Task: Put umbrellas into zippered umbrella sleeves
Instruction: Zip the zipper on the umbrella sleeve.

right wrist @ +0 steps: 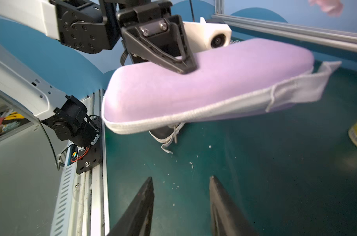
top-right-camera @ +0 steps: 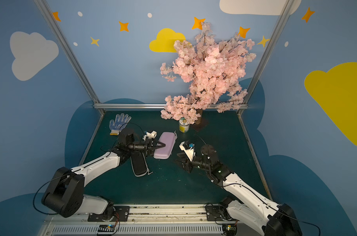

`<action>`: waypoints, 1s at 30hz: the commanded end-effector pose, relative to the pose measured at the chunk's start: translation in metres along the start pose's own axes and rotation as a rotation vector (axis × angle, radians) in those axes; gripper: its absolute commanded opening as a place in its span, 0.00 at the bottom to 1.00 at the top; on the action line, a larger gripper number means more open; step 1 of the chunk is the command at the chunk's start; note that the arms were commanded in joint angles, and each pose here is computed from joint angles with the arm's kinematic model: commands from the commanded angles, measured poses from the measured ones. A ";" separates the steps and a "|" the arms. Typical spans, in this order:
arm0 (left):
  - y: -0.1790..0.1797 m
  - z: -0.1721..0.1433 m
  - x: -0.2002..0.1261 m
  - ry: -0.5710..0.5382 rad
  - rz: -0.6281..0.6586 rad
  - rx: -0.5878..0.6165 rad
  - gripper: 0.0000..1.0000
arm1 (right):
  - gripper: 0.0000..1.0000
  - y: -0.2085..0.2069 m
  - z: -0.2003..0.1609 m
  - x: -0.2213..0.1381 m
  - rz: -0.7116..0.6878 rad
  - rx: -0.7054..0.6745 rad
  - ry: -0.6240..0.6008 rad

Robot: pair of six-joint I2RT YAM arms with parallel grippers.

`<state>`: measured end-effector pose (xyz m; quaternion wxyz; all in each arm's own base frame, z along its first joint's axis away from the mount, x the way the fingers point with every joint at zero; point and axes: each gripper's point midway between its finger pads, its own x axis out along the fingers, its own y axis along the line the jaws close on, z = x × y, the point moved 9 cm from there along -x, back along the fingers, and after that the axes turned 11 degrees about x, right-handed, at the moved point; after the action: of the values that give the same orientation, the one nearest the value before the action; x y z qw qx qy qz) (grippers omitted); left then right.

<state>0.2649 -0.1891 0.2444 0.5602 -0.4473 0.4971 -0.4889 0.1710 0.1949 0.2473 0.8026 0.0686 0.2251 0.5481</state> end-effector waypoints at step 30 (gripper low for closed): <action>-0.008 -0.001 0.003 0.022 -0.031 0.079 0.27 | 0.06 0.018 0.035 0.015 0.052 -0.163 -0.029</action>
<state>0.2622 -0.1922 0.2466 0.5573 -0.4409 0.4949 -0.5000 0.1819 0.2203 0.2643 0.7945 0.0248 0.2187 0.5660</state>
